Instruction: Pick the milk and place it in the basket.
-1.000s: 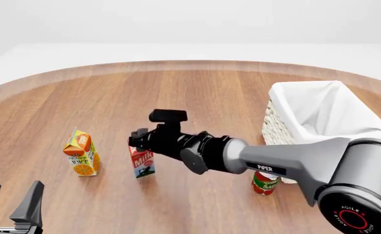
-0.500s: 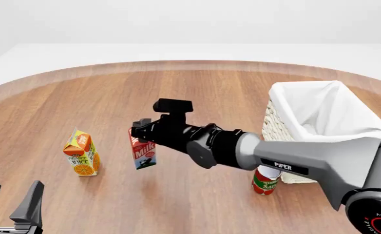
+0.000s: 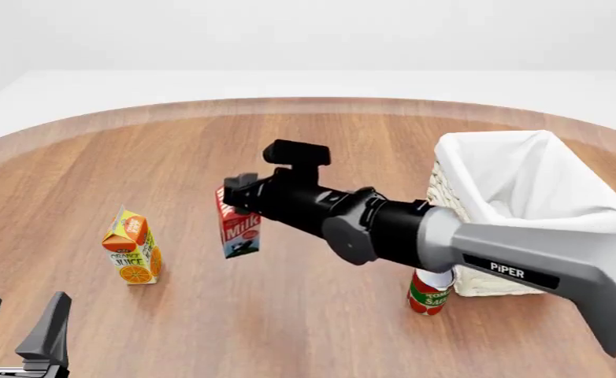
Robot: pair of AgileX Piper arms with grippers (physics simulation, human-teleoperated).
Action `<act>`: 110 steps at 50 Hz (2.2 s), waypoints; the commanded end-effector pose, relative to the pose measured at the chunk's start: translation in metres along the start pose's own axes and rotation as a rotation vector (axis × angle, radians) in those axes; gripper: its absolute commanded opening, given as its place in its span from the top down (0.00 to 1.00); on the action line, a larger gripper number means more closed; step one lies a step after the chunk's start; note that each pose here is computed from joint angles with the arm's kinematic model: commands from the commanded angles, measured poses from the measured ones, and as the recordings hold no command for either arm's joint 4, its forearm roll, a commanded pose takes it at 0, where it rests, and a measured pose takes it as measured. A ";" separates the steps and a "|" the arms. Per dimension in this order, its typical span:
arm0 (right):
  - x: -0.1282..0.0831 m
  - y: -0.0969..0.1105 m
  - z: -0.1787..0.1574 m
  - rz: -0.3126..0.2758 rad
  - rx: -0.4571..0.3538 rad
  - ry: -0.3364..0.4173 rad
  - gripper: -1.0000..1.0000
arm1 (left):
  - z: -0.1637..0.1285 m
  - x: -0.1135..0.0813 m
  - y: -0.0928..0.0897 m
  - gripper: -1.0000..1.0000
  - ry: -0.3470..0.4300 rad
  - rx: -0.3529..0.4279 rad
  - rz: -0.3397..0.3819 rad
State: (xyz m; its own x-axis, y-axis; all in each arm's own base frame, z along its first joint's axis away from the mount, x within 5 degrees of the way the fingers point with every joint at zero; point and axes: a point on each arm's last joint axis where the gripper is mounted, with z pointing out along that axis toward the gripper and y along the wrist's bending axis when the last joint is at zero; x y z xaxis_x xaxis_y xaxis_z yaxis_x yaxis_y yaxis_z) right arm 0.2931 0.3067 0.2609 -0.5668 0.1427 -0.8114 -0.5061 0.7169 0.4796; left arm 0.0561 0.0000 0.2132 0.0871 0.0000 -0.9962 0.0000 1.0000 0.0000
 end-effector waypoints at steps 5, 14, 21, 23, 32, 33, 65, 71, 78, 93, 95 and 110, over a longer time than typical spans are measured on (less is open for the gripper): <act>-0.025 0.008 -0.022 0.037 -0.025 -0.069 1.00 | 0.000 0.000 0.000 0.00 0.000 0.000 0.000; -0.034 0.008 -0.033 0.038 -0.023 -0.090 1.00 | 0.000 0.000 0.000 0.00 0.000 0.000 0.000; -0.043 0.006 -0.046 0.039 -0.018 -0.113 1.00 | 0.000 0.000 0.000 0.00 0.000 0.000 0.000; -0.044 0.006 -0.048 0.036 -0.018 -0.116 1.00 | 0.000 0.000 0.000 0.00 0.000 0.000 0.000; -0.051 0.003 -0.064 0.038 -0.014 -0.140 1.00 | 0.000 0.000 0.000 0.00 0.000 0.000 0.000; -0.052 0.003 -0.066 0.039 -0.014 -0.143 1.00 | 0.000 0.000 0.000 0.00 0.000 0.000 0.000; -0.083 -0.002 -0.118 0.037 0.010 -0.231 1.00 | 0.000 0.000 0.000 0.00 0.000 0.000 0.000; -0.086 -0.001 -0.126 0.040 0.012 -0.242 1.00 | 0.000 0.000 0.000 0.00 0.000 0.000 0.000; -0.090 -0.002 -0.137 0.042 0.017 -0.259 1.00 | 0.000 0.000 0.000 0.00 0.000 0.000 0.000; -0.101 -0.004 -0.166 0.050 0.031 -0.304 1.00 | 0.000 0.000 0.000 0.00 0.000 0.000 0.000; -0.102 -0.004 -0.170 0.050 0.032 -0.310 1.00 | 0.000 0.000 0.000 0.00 0.000 0.000 0.000; -0.108 -0.006 -0.196 0.062 0.046 -0.348 1.00 | 0.000 0.000 0.000 0.00 0.000 0.000 0.000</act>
State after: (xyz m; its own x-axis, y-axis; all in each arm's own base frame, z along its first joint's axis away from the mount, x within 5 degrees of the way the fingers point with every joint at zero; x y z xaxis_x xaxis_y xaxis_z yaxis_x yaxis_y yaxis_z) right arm 0.2408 0.1663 0.3929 -0.3610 0.3400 -0.8684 -0.4490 0.7528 0.4814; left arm 0.0561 0.0000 0.2132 0.0871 0.0000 -0.9962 0.0000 1.0000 0.0000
